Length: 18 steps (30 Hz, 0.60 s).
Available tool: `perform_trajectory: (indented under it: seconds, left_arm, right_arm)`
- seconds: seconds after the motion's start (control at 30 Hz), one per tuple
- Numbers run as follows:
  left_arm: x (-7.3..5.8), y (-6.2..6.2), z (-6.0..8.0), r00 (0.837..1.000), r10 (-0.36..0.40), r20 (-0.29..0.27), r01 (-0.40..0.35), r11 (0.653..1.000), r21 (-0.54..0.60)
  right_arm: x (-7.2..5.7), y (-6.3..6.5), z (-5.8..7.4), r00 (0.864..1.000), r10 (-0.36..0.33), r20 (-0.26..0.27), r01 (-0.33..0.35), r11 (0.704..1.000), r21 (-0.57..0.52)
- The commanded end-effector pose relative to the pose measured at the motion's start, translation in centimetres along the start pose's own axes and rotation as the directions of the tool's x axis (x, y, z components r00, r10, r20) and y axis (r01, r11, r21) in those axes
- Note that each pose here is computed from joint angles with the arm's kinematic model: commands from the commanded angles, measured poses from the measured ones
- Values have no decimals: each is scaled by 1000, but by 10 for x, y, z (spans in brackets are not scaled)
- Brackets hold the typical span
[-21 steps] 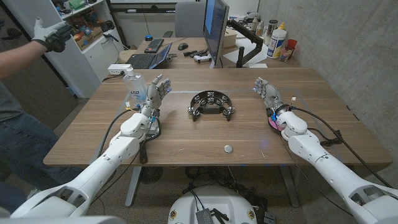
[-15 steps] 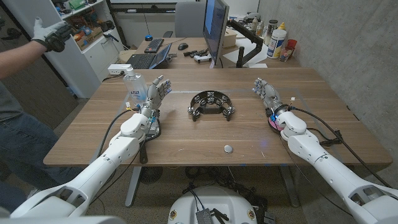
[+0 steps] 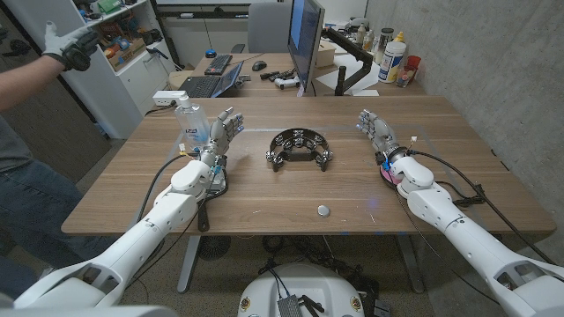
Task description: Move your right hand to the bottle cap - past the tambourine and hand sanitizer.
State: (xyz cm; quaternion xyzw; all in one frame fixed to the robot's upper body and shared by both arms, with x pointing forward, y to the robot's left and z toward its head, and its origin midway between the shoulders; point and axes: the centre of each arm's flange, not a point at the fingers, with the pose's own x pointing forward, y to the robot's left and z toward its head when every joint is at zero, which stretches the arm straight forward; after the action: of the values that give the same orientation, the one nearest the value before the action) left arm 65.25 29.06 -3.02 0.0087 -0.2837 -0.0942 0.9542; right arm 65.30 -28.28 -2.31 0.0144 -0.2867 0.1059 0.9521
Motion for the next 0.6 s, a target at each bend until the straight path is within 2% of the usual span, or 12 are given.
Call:
perform_trajectory:
  seconds: [0.03, 0.6]
  left_arm:
    - [-2, 0, -3, 1000, 1, -14, -1, 1000, 14]
    - [3, -4, 7, 1000, -12, 9, 12, 1000, 17]
  right_arm:
    - [3, 1, 4, 1000, 30, -3, -30, 999, -21]
    - [-2, -2, 5, 999, 33, -9, -33, 999, -33]
